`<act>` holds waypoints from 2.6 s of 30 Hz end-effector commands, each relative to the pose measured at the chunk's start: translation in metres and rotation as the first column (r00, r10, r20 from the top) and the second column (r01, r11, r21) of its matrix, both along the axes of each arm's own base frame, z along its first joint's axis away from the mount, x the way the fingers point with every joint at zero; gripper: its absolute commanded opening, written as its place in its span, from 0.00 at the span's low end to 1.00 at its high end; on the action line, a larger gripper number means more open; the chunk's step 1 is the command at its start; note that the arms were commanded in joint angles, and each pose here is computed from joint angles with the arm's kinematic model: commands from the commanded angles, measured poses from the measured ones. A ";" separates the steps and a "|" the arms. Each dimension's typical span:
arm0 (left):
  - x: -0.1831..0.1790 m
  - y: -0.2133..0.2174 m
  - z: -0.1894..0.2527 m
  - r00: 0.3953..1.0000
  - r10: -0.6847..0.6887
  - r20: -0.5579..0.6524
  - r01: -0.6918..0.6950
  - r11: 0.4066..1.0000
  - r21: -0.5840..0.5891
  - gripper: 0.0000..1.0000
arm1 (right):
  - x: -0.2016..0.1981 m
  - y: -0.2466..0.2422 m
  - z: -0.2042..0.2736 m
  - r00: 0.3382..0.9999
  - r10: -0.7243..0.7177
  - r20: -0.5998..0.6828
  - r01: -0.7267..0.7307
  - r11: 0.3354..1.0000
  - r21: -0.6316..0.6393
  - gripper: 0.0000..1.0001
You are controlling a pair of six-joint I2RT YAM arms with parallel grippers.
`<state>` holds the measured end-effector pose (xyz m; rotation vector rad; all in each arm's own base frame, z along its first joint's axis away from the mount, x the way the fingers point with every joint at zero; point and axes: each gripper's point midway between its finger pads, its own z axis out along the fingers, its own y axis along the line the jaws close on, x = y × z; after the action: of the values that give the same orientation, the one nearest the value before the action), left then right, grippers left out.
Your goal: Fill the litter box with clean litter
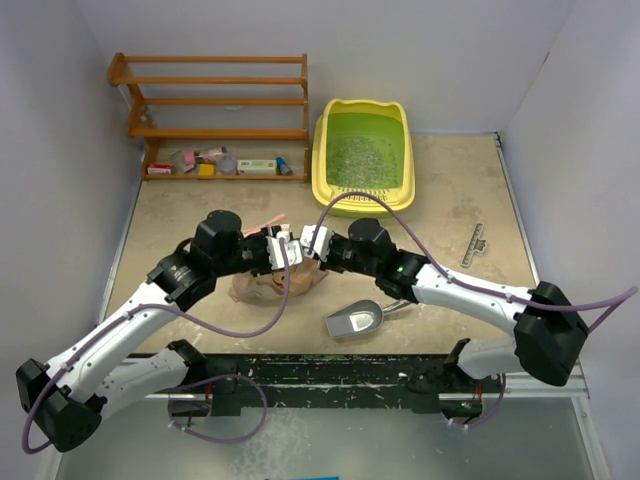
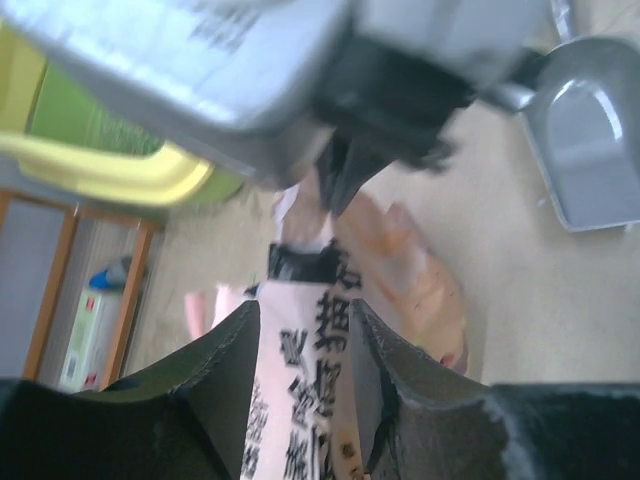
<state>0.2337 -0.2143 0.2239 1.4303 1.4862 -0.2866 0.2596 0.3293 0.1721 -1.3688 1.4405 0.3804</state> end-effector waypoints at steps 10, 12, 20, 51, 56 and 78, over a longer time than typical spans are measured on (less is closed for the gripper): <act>0.001 -0.037 -0.013 0.978 -0.200 0.054 0.201 0.979 -0.015 0.48 | 0.008 -0.020 0.036 0.994 -0.105 -0.002 0.104 0.986 0.126 0.00; 0.009 -0.033 -0.019 0.984 -0.172 0.052 0.171 0.985 0.024 0.48 | 0.006 -0.023 0.038 0.994 -0.105 -0.002 0.105 0.985 0.134 0.00; 0.031 -0.025 -0.039 0.993 -0.106 0.045 0.098 0.985 0.140 0.48 | -0.006 -0.034 0.047 0.993 -0.115 -0.016 0.116 0.977 0.177 0.00; 0.003 -0.050 0.009 0.970 -0.240 0.026 0.242 0.963 -0.118 0.00 | -0.010 -0.036 0.025 0.997 0.039 0.071 -0.046 0.995 0.093 0.66; 0.005 -0.051 0.007 0.973 -0.230 0.013 0.230 0.964 -0.132 0.00 | -0.005 -0.027 0.043 0.991 0.075 0.112 -0.084 0.993 0.077 0.65; 0.008 -0.061 0.012 0.972 -0.235 0.002 0.231 0.956 -0.182 0.00 | -0.004 0.004 -0.004 0.982 0.187 -0.007 -0.186 0.981 0.050 0.54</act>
<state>0.2335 -0.2469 0.1765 1.5235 1.5406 -0.5366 0.2541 0.3161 0.1556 -1.4598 1.3690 0.5125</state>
